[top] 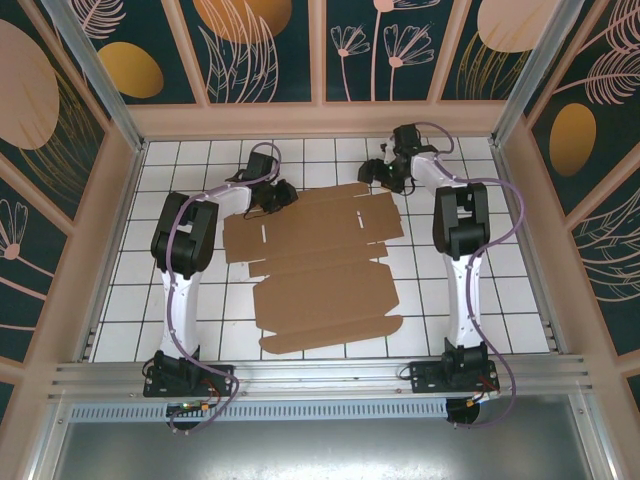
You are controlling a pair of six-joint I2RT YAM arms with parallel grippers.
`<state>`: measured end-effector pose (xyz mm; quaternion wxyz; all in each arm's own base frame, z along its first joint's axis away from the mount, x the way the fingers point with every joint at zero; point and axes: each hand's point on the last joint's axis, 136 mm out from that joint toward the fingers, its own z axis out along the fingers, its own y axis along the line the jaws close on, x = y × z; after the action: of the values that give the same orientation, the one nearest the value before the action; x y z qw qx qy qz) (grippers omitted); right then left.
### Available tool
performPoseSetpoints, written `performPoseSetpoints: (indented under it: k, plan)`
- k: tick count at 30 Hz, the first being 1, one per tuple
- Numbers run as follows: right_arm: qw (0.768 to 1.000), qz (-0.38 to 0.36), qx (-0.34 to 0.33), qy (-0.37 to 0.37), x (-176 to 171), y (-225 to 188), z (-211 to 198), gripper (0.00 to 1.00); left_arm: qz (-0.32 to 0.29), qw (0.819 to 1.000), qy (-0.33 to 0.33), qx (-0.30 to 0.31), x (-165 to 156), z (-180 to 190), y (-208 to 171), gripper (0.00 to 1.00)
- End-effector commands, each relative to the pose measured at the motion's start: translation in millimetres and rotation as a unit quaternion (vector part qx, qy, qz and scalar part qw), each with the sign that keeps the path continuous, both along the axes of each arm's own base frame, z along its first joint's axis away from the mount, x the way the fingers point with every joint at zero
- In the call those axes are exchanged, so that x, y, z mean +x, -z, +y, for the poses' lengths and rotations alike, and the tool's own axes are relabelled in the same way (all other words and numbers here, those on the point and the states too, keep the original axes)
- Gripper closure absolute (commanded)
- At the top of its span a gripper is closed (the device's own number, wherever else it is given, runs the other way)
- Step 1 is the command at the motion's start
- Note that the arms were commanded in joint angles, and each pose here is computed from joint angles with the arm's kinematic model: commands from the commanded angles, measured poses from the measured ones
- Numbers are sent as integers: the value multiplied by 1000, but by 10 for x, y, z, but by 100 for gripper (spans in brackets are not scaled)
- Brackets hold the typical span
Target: Fold the paper box
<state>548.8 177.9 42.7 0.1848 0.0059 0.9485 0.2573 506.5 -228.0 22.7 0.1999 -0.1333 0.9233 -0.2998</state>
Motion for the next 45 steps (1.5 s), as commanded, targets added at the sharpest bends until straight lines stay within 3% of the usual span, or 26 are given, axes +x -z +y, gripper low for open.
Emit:
performPoseSetpoints:
  k: [1, 6, 22, 30, 40, 45]
  plan:
    - [999, 26, 10, -33, -102, 133, 328, 23, 34, 999, 5, 25, -98, 68, 342, 78]
    - [998, 44, 32, -45, -164, 135, 486, 24, 33, 999, 8, 20, -93, 50, 342, 78]
    - [986, 28, 158, -32, -313, -629, 647, 25, 35, 999, 6, 11, -72, 21, 371, 79]
    - [974, 36, 224, -28, -390, -748, 812, 26, 36, 999, 5, 9, -79, 22, 380, 79]
    - [972, 69, 220, -39, -435, -396, 1076, 26, 36, 999, 5, 6, -76, 12, 368, 79]
    - [982, 26, 188, -17, -237, -604, 819, 28, 31, 1000, 0, 7, -46, 25, 322, 79]
